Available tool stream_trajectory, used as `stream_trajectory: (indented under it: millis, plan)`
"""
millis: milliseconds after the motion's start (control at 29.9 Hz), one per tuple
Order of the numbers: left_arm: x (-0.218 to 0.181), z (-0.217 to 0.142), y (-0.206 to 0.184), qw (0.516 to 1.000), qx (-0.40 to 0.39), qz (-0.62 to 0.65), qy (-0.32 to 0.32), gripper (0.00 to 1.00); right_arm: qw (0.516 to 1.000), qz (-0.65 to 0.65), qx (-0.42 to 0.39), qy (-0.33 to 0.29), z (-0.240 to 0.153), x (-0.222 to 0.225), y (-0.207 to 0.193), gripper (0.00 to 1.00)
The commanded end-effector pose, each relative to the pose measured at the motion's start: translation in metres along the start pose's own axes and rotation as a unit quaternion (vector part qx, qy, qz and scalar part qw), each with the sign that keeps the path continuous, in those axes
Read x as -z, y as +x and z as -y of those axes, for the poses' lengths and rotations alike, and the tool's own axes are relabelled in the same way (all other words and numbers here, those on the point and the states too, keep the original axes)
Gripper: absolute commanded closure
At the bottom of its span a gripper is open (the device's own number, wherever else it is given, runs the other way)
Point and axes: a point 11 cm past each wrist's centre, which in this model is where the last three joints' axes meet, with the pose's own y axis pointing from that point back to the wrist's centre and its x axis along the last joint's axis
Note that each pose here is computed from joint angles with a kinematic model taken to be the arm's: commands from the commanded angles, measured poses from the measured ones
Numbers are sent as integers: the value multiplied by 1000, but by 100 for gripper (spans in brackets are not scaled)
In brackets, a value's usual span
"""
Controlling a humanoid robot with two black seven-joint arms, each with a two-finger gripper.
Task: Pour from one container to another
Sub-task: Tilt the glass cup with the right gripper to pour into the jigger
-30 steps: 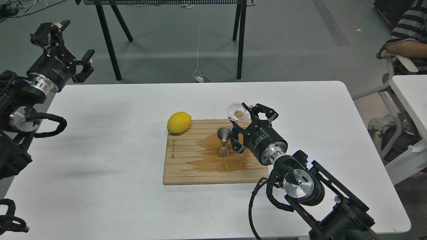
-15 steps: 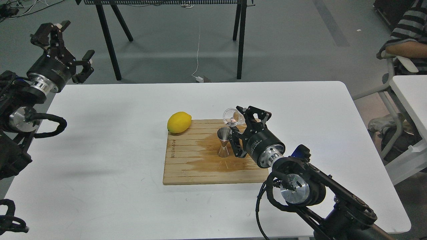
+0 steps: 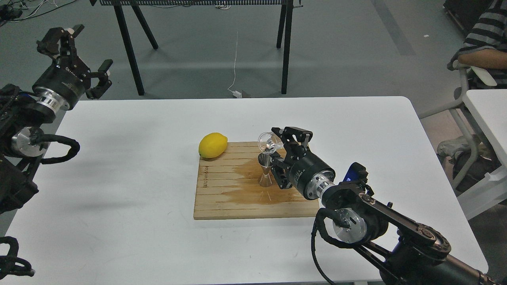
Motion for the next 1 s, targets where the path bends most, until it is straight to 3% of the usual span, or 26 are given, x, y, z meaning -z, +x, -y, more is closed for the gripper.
stream_trajectory:
  millis: [0, 969]
  plan:
    - [-1, -1, 1, 1000, -1, 1, -1, 1, 1000, -20, -3, 5, 0, 4, 5, 67]
    - [-1, 0, 1, 1000, -1, 0, -2, 1, 994, -105, -3, -10, 1, 3, 18, 67]
